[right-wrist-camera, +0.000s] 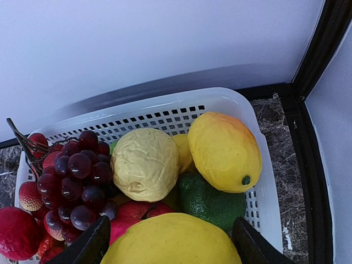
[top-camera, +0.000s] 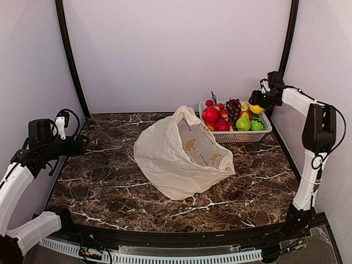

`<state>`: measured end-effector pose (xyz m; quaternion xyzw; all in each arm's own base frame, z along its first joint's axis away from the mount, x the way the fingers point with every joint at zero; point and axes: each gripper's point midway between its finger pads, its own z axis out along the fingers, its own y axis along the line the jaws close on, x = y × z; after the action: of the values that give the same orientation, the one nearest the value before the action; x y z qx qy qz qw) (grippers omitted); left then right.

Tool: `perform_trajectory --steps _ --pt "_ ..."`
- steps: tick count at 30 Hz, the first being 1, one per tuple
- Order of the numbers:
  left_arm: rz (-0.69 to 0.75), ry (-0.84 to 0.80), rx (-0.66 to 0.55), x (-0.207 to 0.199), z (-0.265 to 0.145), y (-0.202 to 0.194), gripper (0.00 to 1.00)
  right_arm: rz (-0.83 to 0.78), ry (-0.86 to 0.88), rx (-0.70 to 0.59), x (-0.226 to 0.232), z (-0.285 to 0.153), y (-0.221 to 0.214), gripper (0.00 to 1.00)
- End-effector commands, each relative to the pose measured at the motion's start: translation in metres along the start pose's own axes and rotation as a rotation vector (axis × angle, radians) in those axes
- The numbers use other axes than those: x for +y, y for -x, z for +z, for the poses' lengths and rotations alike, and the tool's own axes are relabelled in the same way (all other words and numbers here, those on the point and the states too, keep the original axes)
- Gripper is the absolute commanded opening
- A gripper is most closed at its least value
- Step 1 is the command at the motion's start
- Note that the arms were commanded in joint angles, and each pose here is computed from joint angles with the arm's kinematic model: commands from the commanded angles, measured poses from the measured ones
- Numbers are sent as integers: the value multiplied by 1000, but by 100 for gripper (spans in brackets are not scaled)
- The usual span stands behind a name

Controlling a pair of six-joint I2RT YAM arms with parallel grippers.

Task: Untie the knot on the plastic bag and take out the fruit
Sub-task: Place the fake fruit in the bin.

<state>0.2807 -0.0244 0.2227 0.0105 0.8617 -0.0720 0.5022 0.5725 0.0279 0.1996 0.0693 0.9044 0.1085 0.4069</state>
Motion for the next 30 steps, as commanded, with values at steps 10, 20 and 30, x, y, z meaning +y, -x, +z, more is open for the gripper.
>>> perform_trajectory --steps 10,20,30 --pt "7 -6 -11 0 1 0 99 -40 3 -17 2 4 9 87" --pt "6 -7 -15 -1 0 1 99 -58 6 -33 4 -1 15 95" --pt "-36 16 -32 3 -3 5 99 -62 -61 -88 -5 -24 21 98"
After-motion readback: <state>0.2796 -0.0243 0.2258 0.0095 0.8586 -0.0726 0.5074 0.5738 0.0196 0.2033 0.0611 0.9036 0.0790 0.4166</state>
